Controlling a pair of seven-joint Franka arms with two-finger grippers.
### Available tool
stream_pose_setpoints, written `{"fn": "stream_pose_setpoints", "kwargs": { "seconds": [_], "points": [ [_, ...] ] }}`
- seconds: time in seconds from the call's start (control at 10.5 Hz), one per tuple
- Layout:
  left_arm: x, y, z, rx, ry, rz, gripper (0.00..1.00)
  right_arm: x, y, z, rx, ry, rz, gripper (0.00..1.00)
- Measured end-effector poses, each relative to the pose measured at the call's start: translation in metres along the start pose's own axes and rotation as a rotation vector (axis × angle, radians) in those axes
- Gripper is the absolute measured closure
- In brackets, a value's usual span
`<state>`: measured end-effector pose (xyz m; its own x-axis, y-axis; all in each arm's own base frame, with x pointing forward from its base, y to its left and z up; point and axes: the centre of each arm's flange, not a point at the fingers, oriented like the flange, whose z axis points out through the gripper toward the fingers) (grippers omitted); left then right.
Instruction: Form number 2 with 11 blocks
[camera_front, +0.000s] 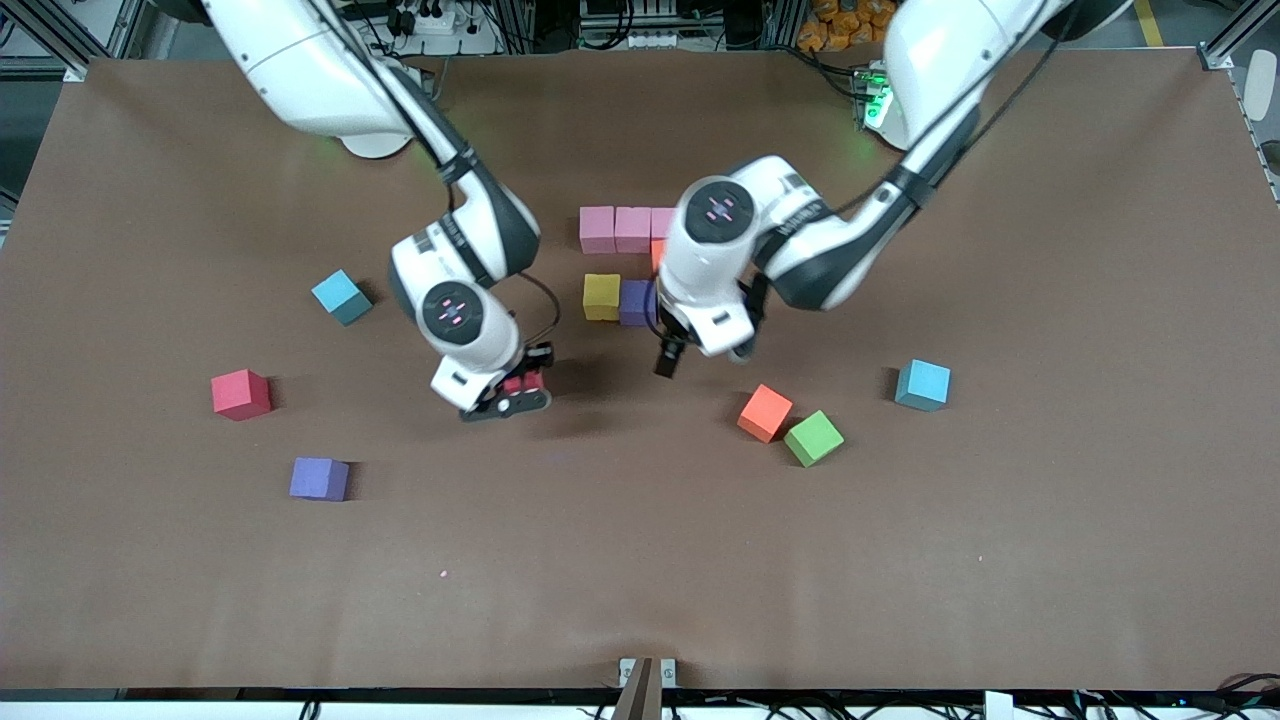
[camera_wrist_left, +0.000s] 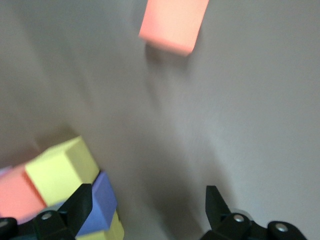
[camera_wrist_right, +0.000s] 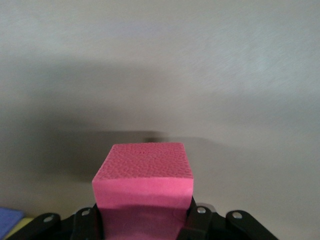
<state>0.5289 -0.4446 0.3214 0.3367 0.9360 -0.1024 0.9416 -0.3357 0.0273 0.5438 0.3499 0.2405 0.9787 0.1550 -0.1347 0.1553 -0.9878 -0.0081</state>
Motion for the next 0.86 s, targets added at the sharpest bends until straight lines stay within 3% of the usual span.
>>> {"fn": "stream_pose_setpoints", "kwargs": {
  "seconds": [0.57, 0.86],
  "points": [
    [0.093, 0.020, 0.014, 0.044, 0.005, 0.228, 0.00, -0.039, -0.085, 0.005, 0.029, 0.027, 0.130, 0.45],
    [0.111, 0.025, 0.027, 0.060, 0.000, 0.282, 0.00, -0.044, -0.096, 0.015, 0.038, 0.030, 0.160, 0.45]
  ]
}}
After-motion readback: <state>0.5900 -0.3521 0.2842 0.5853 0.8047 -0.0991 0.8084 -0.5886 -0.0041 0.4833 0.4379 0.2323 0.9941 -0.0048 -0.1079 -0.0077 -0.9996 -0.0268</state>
